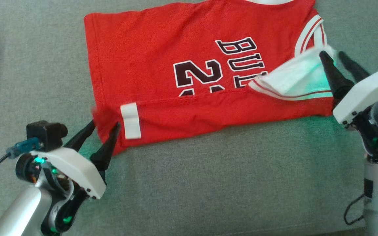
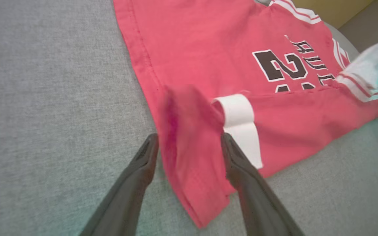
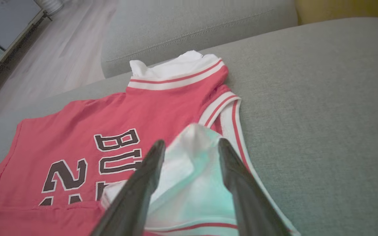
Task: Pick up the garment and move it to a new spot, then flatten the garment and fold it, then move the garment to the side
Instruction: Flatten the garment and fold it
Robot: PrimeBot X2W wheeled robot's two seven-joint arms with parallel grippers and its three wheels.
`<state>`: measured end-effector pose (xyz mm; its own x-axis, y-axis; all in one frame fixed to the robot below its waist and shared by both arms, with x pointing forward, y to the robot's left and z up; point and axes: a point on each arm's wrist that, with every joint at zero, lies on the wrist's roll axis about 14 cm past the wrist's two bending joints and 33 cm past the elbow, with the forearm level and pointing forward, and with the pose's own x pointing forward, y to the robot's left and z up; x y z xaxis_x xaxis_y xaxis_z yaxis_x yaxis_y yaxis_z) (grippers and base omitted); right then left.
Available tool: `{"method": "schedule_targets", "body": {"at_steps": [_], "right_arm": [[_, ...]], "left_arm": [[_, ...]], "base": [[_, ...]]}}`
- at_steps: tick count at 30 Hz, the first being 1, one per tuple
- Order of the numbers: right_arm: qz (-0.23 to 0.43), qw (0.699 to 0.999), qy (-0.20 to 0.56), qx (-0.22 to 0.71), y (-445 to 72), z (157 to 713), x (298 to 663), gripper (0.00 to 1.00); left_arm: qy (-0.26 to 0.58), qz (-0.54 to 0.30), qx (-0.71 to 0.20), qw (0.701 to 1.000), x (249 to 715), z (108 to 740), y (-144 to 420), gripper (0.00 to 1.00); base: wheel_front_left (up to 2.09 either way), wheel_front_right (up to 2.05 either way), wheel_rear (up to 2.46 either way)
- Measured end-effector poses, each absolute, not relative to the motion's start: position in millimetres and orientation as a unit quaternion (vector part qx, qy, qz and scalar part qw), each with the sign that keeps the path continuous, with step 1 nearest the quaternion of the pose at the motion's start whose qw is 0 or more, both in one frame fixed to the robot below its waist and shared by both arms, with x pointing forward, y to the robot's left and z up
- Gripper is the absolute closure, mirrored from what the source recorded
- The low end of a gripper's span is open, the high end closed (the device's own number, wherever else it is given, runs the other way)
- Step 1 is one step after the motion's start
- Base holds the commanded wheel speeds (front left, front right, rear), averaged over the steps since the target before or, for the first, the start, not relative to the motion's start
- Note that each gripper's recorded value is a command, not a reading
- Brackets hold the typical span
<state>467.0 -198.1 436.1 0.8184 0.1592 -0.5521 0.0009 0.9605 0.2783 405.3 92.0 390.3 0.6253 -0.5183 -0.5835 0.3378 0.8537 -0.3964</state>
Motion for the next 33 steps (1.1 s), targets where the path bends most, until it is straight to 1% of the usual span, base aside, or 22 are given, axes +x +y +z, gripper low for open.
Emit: {"method": "schedule_targets", "body": {"at_steps": [4,6,9,11,13,18,24,33], "right_arm": [[0.041,0.957,0.266,0.106,-206,454,467,0.00],[0.039,0.960,0.266,0.072,-213,457,457,0.00],[0.030,0.953,0.300,0.016,-229,443,430,0.00],[0.020,0.942,0.335,0.001,-238,427,410,0.00],[0.017,0.930,0.365,-0.023,-245,413,399,0.00],[0.018,0.921,0.388,-0.039,-247,399,403,0.00],[0.024,0.910,0.411,-0.053,-245,383,417,0.00],[0.040,0.894,0.444,-0.050,-240,371,412,0.00]], "left_arm": [[0.351,-0.237,-0.128,0.897,405,397,92,0.00],[0.340,-0.223,-0.145,0.902,406,403,96,0.00],[0.350,-0.199,-0.167,0.900,393,397,101,0.00],[0.370,-0.188,-0.174,0.893,379,385,103,0.00],[0.382,-0.181,-0.180,0.888,371,377,104,0.00],[0.380,-0.178,-0.190,0.888,379,373,101,0.00],[0.377,-0.178,-0.191,0.889,393,368,101,0.00],[0.389,-0.200,-0.189,0.879,389,365,94,0.00]], "base": [[0.00,0.00,0.00],[0.00,0.00,0.00],[0.00,0.00,0.00],[0.00,0.00,0.00],[0.00,0.00,0.00],[0.00,0.00,0.00],[0.00,0.00,0.00],[0.00,0.00,0.00]]}}
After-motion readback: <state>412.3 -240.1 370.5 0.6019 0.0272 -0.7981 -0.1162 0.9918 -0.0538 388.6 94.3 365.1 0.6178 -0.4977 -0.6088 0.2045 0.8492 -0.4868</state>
